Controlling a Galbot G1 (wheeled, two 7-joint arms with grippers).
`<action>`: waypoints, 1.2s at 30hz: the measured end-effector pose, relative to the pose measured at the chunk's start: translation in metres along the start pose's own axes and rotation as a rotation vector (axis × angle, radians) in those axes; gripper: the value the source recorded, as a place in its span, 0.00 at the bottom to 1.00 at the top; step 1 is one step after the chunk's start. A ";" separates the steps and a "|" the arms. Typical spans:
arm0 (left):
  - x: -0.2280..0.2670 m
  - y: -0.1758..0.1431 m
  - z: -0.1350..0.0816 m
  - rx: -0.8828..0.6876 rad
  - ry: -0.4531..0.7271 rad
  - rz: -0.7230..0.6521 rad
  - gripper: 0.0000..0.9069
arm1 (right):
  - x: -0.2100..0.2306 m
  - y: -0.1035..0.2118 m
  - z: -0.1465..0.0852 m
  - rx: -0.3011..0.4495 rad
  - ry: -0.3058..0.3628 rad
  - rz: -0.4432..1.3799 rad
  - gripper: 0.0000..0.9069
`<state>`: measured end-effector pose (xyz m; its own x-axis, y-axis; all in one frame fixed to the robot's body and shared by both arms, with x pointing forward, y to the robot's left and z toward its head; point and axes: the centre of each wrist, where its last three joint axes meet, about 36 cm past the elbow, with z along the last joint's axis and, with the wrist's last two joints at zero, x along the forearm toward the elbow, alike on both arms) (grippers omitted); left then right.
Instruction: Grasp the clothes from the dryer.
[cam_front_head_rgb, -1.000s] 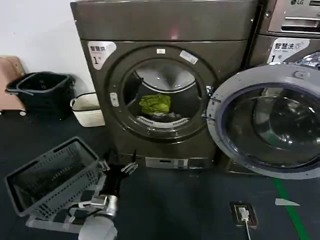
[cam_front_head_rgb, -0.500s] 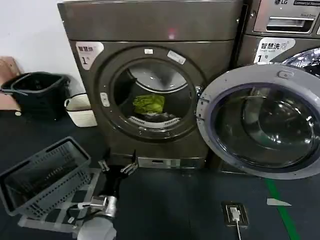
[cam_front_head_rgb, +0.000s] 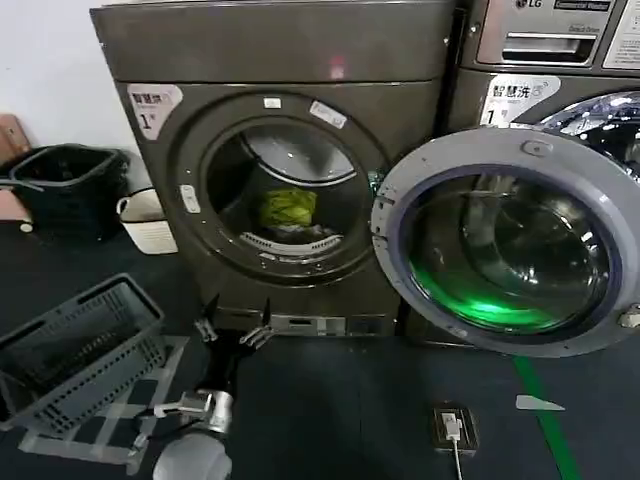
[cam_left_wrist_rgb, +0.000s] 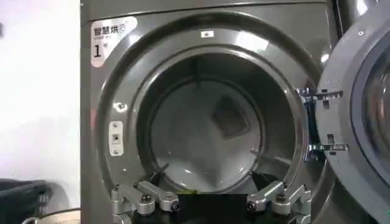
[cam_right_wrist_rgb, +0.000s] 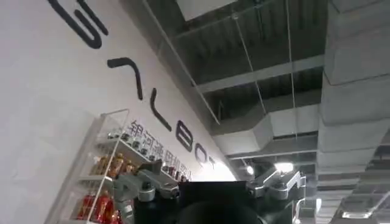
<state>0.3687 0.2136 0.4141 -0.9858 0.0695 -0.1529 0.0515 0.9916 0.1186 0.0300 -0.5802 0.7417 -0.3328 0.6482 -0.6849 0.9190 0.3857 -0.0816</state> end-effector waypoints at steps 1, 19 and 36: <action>-0.001 0.000 0.000 0.000 -0.001 0.000 1.00 | 0.000 0.000 0.000 0.001 -0.001 0.001 1.00; -0.005 0.000 0.002 0.001 -0.002 0.006 1.00 | 0.001 0.000 -0.001 0.002 -0.005 0.000 1.00; 0.000 0.000 0.000 -0.003 -0.001 0.006 1.00 | 0.000 0.002 0.001 -0.001 -0.005 -0.009 1.00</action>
<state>0.3690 0.2140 0.4141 -0.9853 0.0756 -0.1535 0.0571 0.9909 0.1221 0.0321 -0.5796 0.7407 -0.3402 0.6410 -0.6880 0.9157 0.3922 -0.0875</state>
